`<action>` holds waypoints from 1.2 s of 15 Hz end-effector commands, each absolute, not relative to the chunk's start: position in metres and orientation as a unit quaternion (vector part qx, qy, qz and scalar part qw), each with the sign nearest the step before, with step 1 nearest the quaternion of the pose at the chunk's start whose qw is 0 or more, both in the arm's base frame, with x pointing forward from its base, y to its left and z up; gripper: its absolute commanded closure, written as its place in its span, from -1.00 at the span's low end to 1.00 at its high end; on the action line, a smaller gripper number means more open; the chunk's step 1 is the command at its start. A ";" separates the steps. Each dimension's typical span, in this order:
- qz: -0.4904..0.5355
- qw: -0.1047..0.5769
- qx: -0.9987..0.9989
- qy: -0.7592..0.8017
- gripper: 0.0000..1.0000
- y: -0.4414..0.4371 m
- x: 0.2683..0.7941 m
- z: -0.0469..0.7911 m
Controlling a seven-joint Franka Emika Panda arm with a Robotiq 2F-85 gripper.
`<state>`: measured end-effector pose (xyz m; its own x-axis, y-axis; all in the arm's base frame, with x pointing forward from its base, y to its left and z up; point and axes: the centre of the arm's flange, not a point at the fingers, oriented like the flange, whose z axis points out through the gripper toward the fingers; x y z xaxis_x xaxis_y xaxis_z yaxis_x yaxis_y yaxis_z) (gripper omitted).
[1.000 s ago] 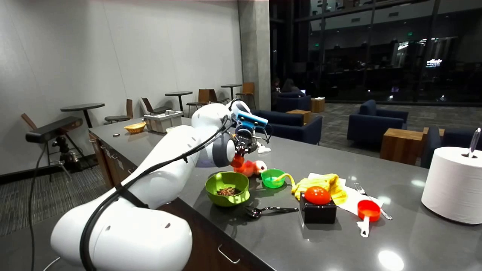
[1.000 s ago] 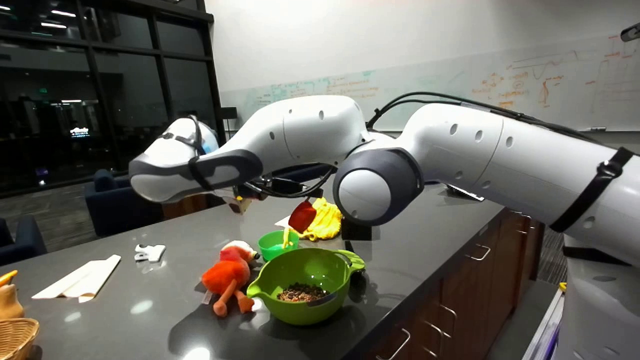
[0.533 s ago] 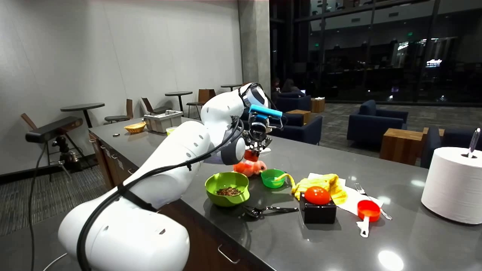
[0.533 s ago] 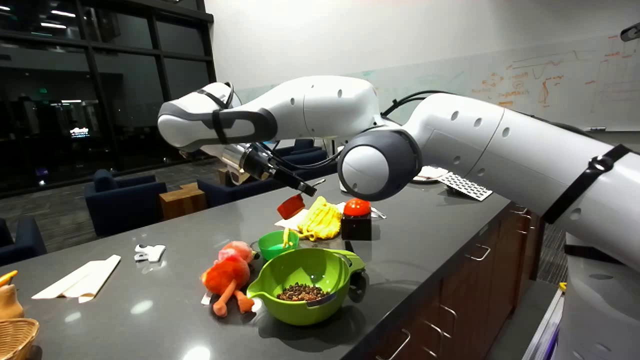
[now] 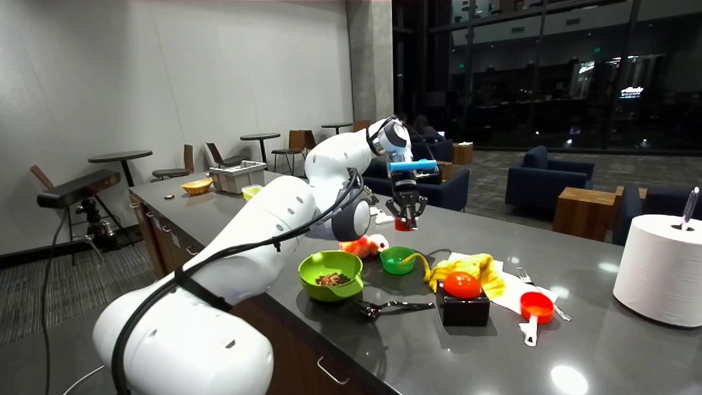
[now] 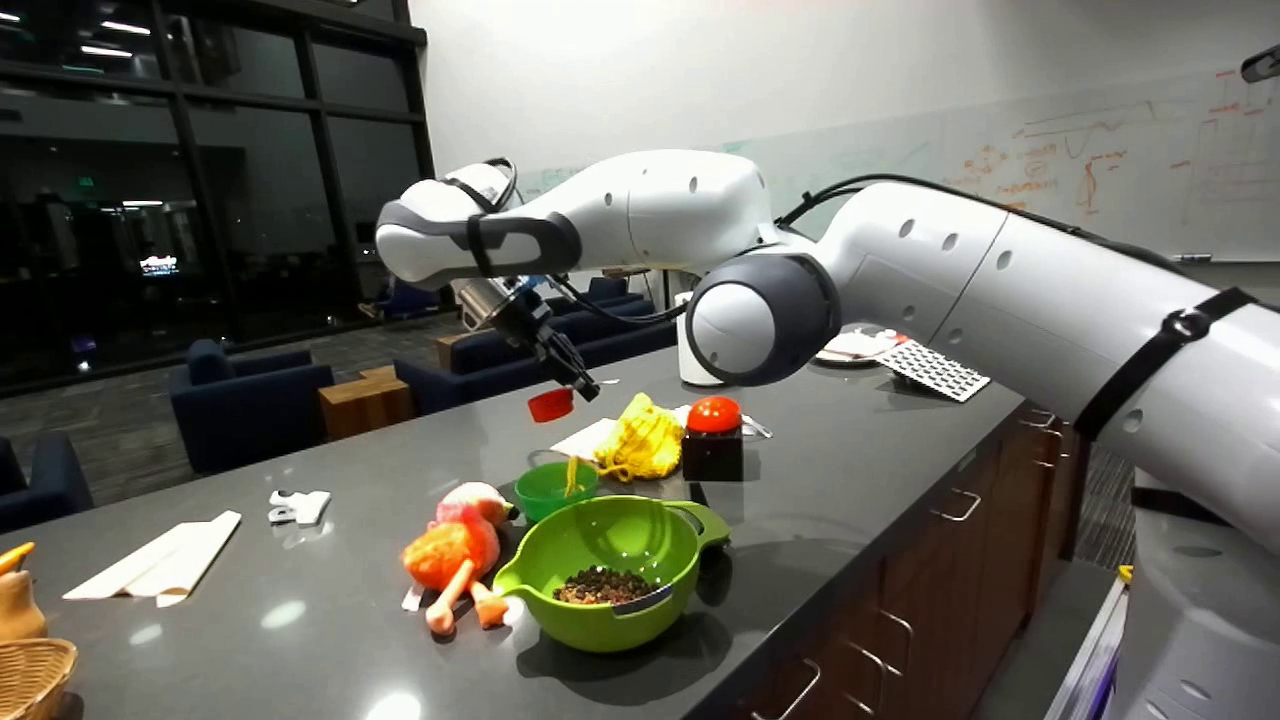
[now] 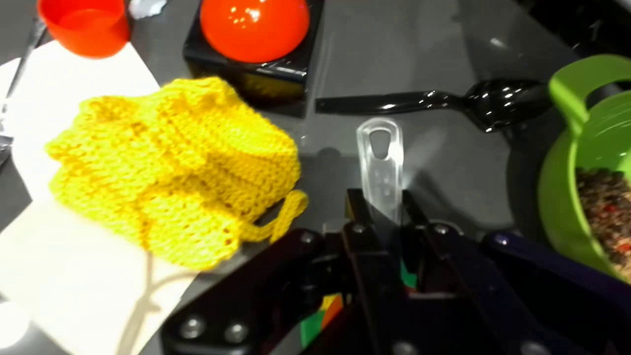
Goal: Pour the contents from the measuring cup on the left into the light green bowl.
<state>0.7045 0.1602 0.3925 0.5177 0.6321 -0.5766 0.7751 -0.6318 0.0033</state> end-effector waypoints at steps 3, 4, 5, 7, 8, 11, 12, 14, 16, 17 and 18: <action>-0.154 0.155 0.899 0.379 0.91 0.113 0.666 0.366; -0.143 0.155 0.902 0.376 0.91 0.109 0.672 0.363; -0.134 0.153 0.905 0.374 0.91 0.106 0.677 0.360; -0.127 0.152 0.910 0.364 0.91 0.101 0.687 0.348; -0.124 0.153 0.913 0.358 0.91 0.098 0.691 0.340; -0.129 0.151 0.916 0.348 0.91 0.092 0.699 0.311; -0.132 0.151 0.916 0.347 0.91 0.090 0.700 0.300; -0.137 0.147 0.917 0.346 0.91 0.088 0.700 0.282; -0.144 0.142 0.916 0.345 0.91 0.087 0.700 0.263; -0.147 0.140 0.917 0.344 0.91 0.087 0.699 0.254; -0.149 0.139 0.916 0.345 0.91 0.087 0.699 0.246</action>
